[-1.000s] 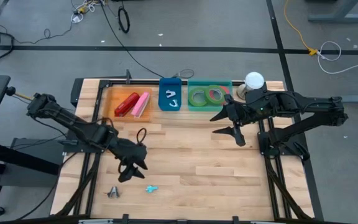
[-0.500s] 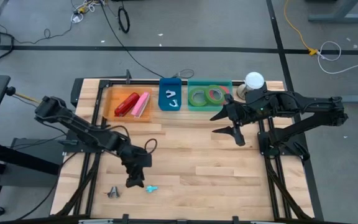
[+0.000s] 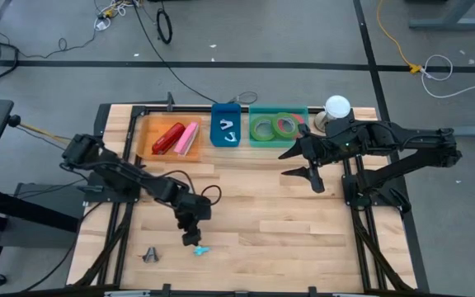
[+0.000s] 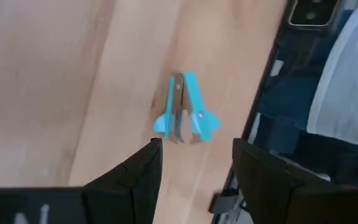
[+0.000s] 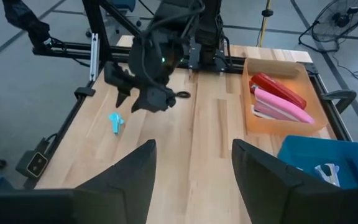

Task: Pick and place Stapler, Stapler remover, tape
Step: Put the light blue staple remover into the blue bin

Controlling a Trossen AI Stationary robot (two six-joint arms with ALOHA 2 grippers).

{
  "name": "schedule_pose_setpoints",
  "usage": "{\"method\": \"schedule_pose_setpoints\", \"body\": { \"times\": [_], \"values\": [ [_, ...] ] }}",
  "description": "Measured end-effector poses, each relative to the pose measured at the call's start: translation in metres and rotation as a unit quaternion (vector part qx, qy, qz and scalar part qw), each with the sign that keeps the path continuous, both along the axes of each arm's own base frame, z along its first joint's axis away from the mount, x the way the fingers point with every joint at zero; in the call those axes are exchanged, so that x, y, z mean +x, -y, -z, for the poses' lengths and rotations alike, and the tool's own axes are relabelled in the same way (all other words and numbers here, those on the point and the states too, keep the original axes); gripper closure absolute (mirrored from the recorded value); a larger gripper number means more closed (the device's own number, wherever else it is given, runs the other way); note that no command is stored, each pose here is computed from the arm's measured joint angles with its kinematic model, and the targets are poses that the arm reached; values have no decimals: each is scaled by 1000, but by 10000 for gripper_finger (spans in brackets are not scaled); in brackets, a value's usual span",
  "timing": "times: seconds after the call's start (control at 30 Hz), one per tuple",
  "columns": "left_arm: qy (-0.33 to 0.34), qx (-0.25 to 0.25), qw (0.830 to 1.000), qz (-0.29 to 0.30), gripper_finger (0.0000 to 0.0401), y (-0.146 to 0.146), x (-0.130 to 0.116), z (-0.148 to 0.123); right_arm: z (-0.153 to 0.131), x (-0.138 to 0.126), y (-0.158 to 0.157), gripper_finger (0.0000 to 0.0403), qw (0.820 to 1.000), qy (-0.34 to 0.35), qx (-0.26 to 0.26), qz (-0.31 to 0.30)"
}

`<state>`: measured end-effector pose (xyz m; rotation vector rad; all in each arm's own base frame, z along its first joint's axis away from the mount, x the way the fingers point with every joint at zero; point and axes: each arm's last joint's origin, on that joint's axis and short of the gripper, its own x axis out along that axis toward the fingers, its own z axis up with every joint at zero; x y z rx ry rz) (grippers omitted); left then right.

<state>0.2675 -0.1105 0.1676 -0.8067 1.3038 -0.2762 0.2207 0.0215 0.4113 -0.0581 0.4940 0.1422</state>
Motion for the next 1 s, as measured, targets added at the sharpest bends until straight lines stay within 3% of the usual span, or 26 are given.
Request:
{"method": "schedule_pose_setpoints", "body": {
  "times": [0.43, 1.0],
  "values": [
    [-53, -22, 998, 14, 204, 1, 11, 35, 1, -1, 0, 192, 1000, -7, -7, -2],
    [-51, -49, 997, 13, 212, 4, 14, 35, 4, -2, 0, 192, 1000, -20, -22, -7]
  ]
}}
